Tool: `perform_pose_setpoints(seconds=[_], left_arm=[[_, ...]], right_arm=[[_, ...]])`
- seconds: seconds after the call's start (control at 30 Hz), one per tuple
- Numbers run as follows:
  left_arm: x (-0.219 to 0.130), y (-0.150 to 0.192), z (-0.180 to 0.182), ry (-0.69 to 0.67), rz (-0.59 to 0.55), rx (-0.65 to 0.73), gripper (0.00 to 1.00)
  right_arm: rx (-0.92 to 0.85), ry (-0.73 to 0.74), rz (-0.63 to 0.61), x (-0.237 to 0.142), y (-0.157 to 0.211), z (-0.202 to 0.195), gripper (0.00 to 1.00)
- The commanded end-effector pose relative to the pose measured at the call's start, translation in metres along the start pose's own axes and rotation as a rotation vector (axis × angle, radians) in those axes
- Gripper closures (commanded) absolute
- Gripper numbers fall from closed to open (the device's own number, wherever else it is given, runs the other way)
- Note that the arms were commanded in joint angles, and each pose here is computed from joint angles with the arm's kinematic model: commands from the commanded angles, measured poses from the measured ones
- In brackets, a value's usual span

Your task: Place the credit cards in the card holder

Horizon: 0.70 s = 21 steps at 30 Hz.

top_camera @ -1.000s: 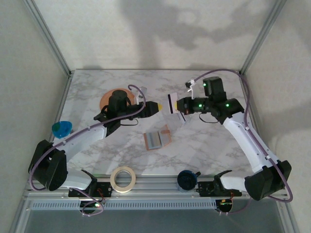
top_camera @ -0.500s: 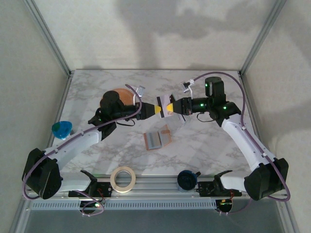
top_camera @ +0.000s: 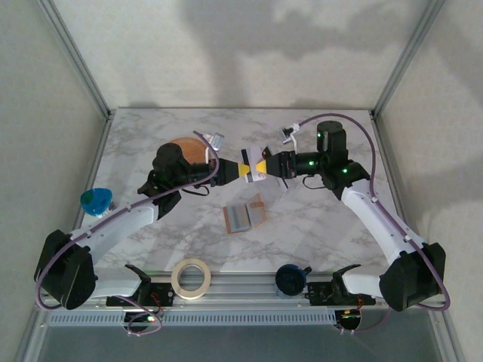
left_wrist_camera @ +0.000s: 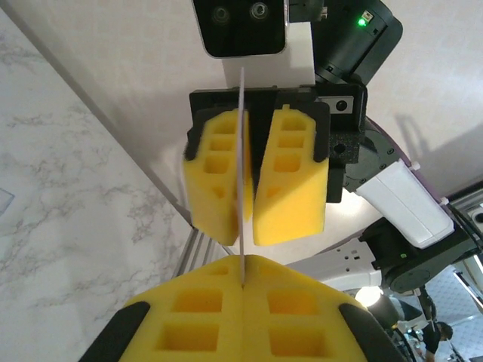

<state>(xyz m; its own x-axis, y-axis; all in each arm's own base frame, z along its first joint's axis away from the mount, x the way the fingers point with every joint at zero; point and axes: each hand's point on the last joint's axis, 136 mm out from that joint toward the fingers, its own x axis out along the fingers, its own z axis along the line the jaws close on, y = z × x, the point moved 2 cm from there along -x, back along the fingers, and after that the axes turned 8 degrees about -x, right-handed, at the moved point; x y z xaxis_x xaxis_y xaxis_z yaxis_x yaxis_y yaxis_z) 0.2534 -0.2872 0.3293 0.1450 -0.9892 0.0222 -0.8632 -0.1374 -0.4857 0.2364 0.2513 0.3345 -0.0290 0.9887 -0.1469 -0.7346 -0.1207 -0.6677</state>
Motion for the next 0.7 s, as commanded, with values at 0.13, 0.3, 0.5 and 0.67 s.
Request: perform_pose_setpoints(seconds=[0.13, 0.3, 0.5, 0.67], left_arm=[[-0.015, 0.004, 0.04, -0.186, -0.034, -0.036, 1.0], [-0.039, 0.036, 0.116, -0.428, 0.006, -0.218, 1.0], [-0.056, 0.079, 0.167, -0.569, 0.055, -0.365, 1.0], [-0.053, 0.091, 0.181, -0.548, 0.032, -0.422, 1.0]], right_arm=[[0.001, 0.208, 0.043, -0.005, 0.021, -0.027, 0.57], [-0.045, 0.424, 0.182, -0.001, 0.057, -0.066, 0.38], [-0.03, 0.699, 0.343, 0.004, 0.106, -0.123, 0.35], [-0.02, 0.801, 0.459, 0.014, 0.137, -0.153, 0.41]])
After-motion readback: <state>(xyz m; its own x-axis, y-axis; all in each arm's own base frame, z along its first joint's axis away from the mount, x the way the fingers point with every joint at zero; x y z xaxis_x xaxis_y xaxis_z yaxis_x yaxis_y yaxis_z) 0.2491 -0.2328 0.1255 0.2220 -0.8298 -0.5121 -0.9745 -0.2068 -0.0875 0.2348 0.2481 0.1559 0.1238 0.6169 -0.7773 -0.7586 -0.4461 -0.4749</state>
